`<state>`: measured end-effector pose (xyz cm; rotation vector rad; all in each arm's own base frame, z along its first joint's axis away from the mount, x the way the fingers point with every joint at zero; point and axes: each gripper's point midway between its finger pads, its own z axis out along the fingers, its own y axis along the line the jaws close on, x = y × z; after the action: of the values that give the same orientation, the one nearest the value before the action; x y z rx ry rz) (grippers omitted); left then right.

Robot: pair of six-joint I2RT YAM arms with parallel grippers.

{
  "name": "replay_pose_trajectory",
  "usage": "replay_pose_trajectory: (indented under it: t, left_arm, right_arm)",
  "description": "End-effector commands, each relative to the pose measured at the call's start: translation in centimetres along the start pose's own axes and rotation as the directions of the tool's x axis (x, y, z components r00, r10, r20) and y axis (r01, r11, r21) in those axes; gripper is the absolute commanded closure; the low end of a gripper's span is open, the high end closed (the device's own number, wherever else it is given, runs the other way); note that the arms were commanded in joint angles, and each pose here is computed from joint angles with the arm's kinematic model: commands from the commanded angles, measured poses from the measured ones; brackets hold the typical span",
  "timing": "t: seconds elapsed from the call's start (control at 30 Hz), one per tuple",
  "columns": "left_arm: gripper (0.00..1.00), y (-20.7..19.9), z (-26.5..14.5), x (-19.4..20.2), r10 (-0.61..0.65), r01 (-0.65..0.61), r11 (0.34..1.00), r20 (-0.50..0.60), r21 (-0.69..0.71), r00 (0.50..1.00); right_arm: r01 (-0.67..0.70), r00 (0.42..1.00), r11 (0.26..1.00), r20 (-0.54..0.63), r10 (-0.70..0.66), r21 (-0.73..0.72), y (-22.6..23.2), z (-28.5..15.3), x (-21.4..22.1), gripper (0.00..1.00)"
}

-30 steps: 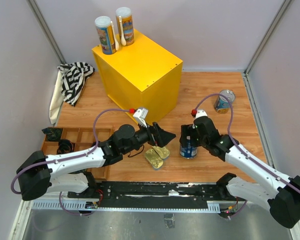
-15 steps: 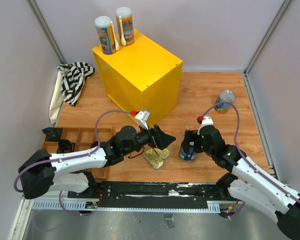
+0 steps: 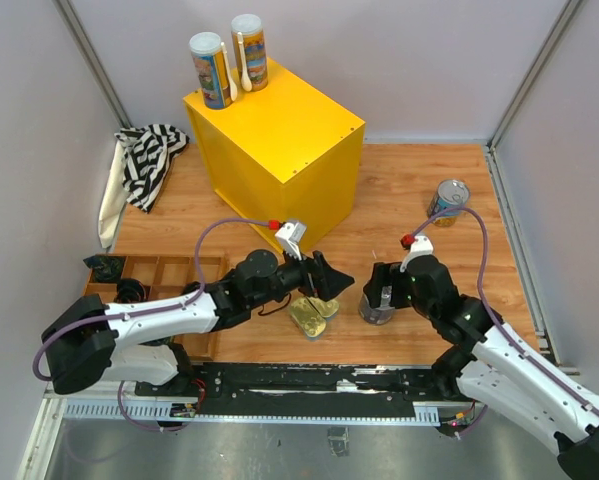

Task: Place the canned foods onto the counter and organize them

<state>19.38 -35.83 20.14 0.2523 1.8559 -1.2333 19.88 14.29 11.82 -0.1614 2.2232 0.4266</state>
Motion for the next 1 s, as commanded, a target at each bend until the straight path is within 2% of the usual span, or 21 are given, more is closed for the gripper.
replay_pose_trajectory:
  t: [0.0,0.2,0.33,0.6,0.97]
  left_arm:
    - [0.01,-1.5,0.6,-0.8,0.047,-0.047,0.998,0.0,0.041,0.999]
    - [0.01,-1.5,0.2,-0.2,0.132,-0.129,0.99,-0.042,0.061,0.99]
    - [0.01,-2.0,-0.3,0.6,0.227,-0.217,0.968,-0.066,0.124,0.972]
    - [0.01,-4.4,1.5,4.3,0.456,-0.415,0.874,-0.134,0.251,0.88]
    - [0.01,-4.1,4.3,7.1,0.614,-0.558,0.772,-0.13,0.305,0.779]
  right_arm:
    - [-0.011,0.999,0.999,0.042,0.009,0.033,-0.6,-1.2,-0.9,0.01]
    - [-0.057,0.992,0.995,0.118,0.047,0.082,-1.5,-2.9,-2.9,0.0]
    - [-0.128,0.976,0.983,0.191,0.102,0.129,-2.5,-4.3,-4.2,0.0]
    - [-0.277,0.922,0.914,0.348,0.168,0.295,-6.7,-7.8,-6.1,0.0]
    - [-0.32,0.894,0.89,0.415,0.17,0.325,-8.1,-10.3,-6.9,0.0]
